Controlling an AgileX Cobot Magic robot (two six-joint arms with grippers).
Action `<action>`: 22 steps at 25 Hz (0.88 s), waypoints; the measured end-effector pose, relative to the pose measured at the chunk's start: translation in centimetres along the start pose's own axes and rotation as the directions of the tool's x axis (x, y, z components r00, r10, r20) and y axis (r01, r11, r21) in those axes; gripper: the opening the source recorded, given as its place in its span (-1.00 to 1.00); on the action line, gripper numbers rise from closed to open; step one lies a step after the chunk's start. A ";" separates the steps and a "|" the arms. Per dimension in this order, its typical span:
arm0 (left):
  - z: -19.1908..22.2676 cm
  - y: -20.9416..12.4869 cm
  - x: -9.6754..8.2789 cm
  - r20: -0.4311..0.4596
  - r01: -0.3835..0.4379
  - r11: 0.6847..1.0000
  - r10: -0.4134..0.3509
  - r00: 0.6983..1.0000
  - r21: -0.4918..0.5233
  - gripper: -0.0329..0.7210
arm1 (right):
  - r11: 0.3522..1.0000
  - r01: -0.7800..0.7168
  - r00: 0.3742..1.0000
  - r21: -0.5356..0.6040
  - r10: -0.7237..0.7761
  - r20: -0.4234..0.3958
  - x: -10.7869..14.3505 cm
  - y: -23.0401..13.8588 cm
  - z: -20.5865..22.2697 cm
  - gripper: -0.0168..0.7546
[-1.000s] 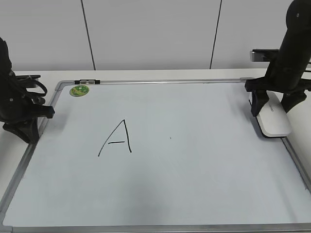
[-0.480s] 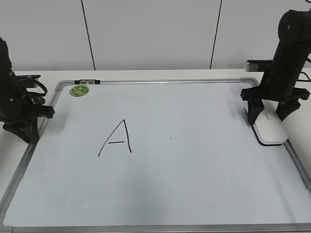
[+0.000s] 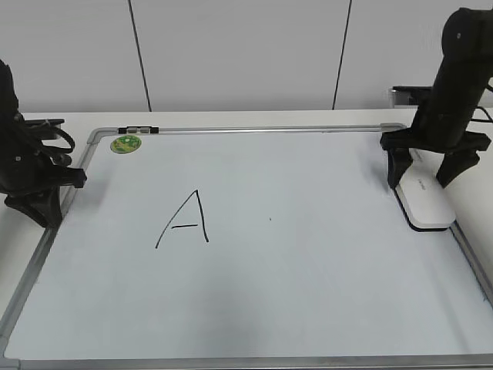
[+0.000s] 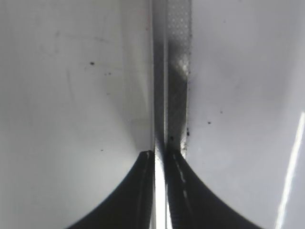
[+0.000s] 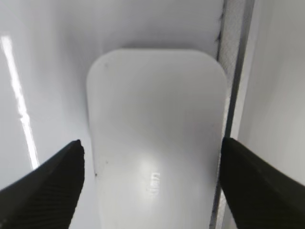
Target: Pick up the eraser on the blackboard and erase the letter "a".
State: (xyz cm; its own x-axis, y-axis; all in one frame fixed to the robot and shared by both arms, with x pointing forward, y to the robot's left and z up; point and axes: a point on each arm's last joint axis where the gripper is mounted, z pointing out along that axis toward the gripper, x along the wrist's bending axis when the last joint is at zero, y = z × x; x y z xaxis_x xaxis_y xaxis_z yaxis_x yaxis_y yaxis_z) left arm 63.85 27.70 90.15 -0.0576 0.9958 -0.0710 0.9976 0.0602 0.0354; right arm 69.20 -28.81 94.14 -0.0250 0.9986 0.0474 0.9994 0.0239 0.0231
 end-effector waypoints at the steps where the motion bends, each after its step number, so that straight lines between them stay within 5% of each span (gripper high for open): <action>1: 0.0 0.0 0.0 0.002 0.001 1.000 -0.001 1.000 0.000 -0.73 | 1.000 0.000 1.000 -0.021 0.000 0.000 0.0 0.3 -0.5 0.76; 6: -0.1 0.0 0.0 0.006 0.006 1.000 -0.006 1.000 -0.002 -0.59 | 0.998 0.003 1.000 -0.066 -0.002 0.001 0.1 1.0 -1.6 0.76; 14: -2.6 -0.3 0.2 -0.020 -0.018 0.998 0.017 1.000 -0.065 0.61 | 0.991 -0.008 1.000 -0.135 0.009 0.003 0.2 0.5 -4.9 0.76; 18: -5.5 -0.6 0.2 -0.026 -0.029 0.992 0.026 0.999 -0.119 0.74 | 0.987 -0.024 1.000 -0.161 0.025 0.000 0.3 0.2 -6.2 0.71; 22: -7.9 -1.5 0.1 -0.028 -0.034 0.992 0.030 0.999 -0.120 0.62 | 0.982 -0.025 1.000 -0.189 0.025 -0.002 0.4 -0.2 -7.7 0.62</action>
State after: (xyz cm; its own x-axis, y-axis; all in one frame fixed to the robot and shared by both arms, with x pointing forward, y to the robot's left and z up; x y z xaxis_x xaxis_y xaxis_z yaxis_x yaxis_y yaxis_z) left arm 62.00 28.27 97.92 -0.0283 0.9987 -0.0420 0.9869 0.0346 0.1573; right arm 68.81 -28.83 101.84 0.0001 0.9987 0.0501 0.9775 -0.0106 0.2107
